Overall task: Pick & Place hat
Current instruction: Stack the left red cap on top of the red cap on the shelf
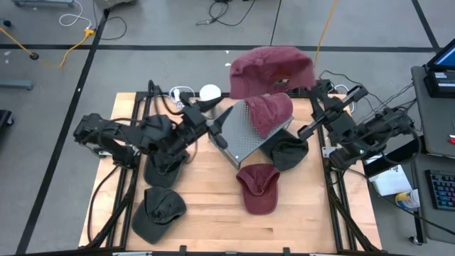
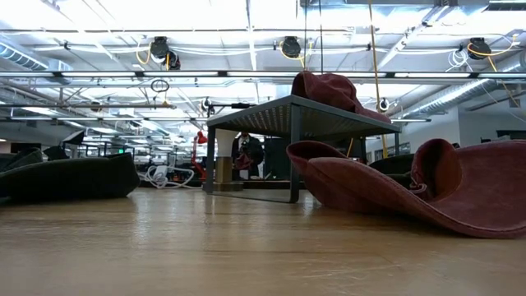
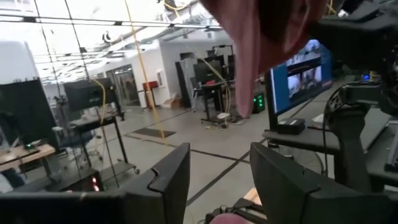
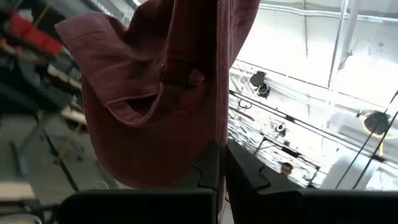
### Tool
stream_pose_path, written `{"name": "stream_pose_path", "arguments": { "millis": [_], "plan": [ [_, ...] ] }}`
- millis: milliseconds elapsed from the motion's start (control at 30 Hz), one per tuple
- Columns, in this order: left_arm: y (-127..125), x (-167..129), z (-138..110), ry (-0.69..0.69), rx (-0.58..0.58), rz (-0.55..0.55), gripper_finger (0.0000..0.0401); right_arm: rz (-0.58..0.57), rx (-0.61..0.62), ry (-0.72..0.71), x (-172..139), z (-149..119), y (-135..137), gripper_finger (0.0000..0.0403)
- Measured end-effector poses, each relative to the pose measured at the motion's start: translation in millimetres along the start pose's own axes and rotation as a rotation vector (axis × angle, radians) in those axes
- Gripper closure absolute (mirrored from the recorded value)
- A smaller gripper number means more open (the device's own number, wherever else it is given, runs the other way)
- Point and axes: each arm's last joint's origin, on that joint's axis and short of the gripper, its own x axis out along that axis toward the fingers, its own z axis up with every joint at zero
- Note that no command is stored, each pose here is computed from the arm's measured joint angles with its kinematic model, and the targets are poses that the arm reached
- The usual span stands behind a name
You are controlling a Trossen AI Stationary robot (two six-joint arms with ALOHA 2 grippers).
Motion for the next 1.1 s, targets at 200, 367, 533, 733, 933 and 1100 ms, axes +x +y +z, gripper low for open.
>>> {"name": "stream_pose_path", "arguments": {
  "millis": [200, 367, 533, 733, 933, 1100],
  "plan": [
    [13.3, -23.2, 18.8, 0.003, 0.045, 0.024, 0.0218, 0.022, -0.15, 0.021, -2.9, 0.8, 2.1, 0.0402],
    [30.0, -44.1, 37.6, -0.021, 0.076, 0.021, 0.0196, 0.04, -0.258, 0.043, -3.0, -0.2, 5.2, 0.0402],
    [42.3, -61.6, 51.1, -0.049, 0.101, -0.013, 0.0173, 0.065, -0.337, 0.037, -3.2, -0.8, 10.1, 0.0402],
    [40.3, -76.5, 57.3, -0.073, 0.32, -0.061, 0.0156, 0.066, -0.341, 0.029, -1.2, -0.6, 17.4, 0.0402],
    [40.6, -80.5, 57.8, -0.036, 0.423, -0.021, 0.0143, 0.084, -0.376, 0.014, 2.8, -0.3, 41.4, 0.0402],
    [40.4, -80.4, 57.8, -0.035, 0.423, -0.021, 0.0137, 0.095, -0.425, 0.033, 9.8, -4.1, 69.1, 0.0402]
  ]
}}
